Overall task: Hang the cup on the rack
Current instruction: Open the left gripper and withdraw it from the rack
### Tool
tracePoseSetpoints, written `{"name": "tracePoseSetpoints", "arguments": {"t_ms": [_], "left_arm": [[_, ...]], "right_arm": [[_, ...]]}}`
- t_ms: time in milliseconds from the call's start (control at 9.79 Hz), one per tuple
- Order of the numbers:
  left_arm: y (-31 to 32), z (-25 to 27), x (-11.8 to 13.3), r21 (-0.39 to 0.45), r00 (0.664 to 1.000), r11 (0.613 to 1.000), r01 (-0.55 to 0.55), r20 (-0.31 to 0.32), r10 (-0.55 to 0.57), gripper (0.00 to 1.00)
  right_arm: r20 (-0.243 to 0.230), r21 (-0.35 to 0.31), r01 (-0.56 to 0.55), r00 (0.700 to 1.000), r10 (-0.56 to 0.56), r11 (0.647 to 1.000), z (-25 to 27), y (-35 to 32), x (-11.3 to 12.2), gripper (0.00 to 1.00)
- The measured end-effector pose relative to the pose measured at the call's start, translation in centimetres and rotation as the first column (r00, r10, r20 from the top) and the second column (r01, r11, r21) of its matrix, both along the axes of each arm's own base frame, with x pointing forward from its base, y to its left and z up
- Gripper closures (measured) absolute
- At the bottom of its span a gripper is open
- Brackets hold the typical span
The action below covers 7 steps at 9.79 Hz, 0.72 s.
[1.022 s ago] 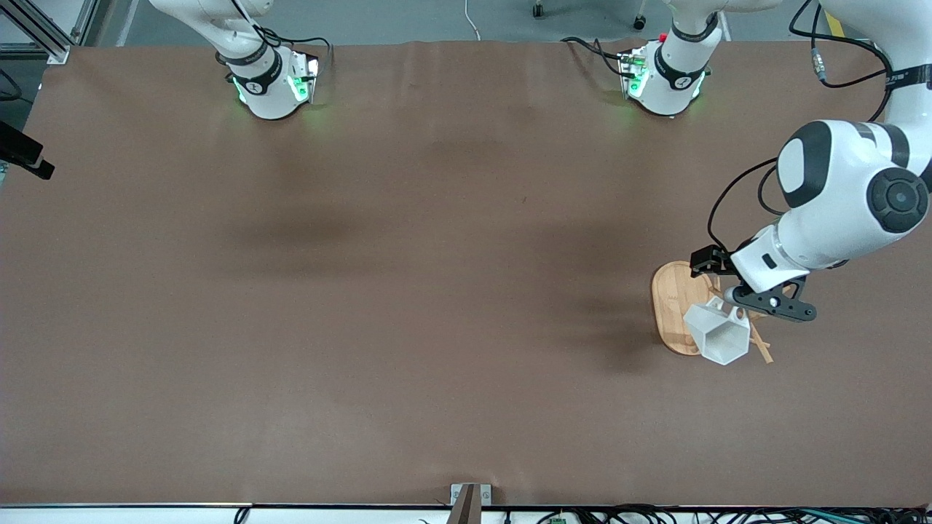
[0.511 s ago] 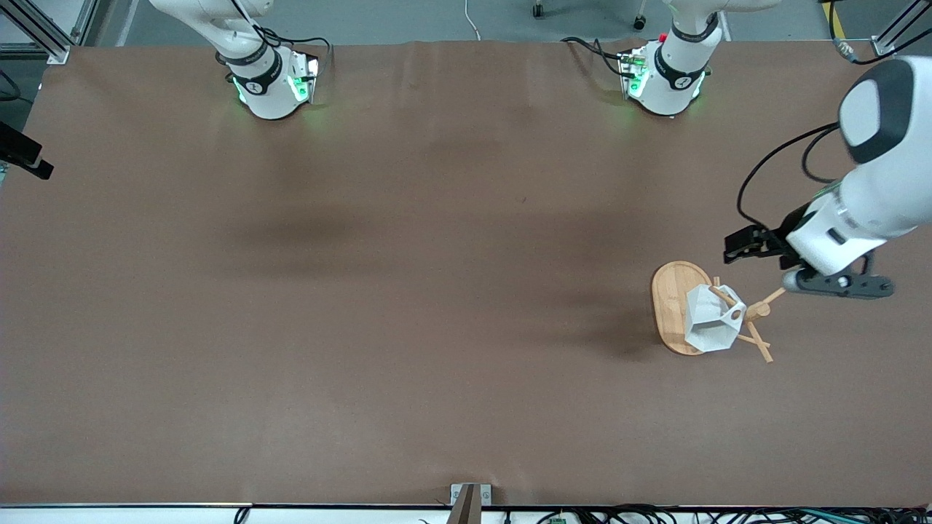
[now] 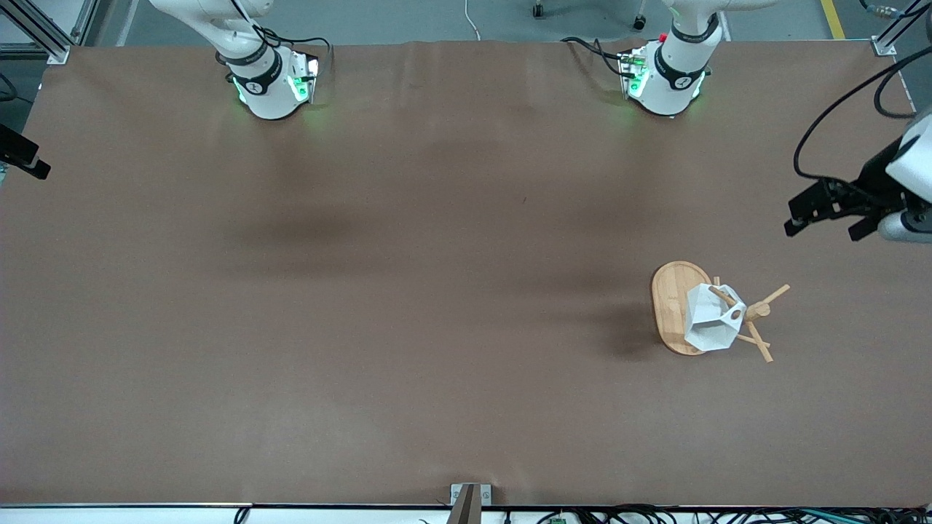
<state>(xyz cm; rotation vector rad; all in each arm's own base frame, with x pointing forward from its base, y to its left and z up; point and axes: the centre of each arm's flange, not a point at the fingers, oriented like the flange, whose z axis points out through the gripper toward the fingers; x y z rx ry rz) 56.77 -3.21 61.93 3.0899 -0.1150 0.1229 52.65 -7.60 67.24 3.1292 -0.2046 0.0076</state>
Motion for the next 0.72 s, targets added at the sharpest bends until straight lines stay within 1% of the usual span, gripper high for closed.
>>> {"name": "tracePoseSetpoints", "arguments": {"t_ms": [204, 511, 715], "left_arm": [[-1.1, 1.4, -2.0, 0.06, 0.999, 0.998, 0.017, -0.038, -0.015, 0.0], [-2.0, 3.2, -4.3, 0.073, 0.997, 0.996, -0.051, -0.058, 0.056, 0.0], [-2.1, 3.5, -4.7, 0.073, 0.997, 0.996, -0.053, -0.054, 0.057, 0.0]], "right_arm": [[0.0, 0.0, 0.001, 1.0, -0.001, 1.0, 0.0, -0.1, 0.0, 0.0], [0.0, 0.0, 0.002, 1.0, -0.002, 1.0, 0.0, -0.1, 0.0, 0.0], [0.0, 0.0, 0.003, 1.0, -0.003, 1.0, 0.0, -0.1, 0.0, 0.0]]}}
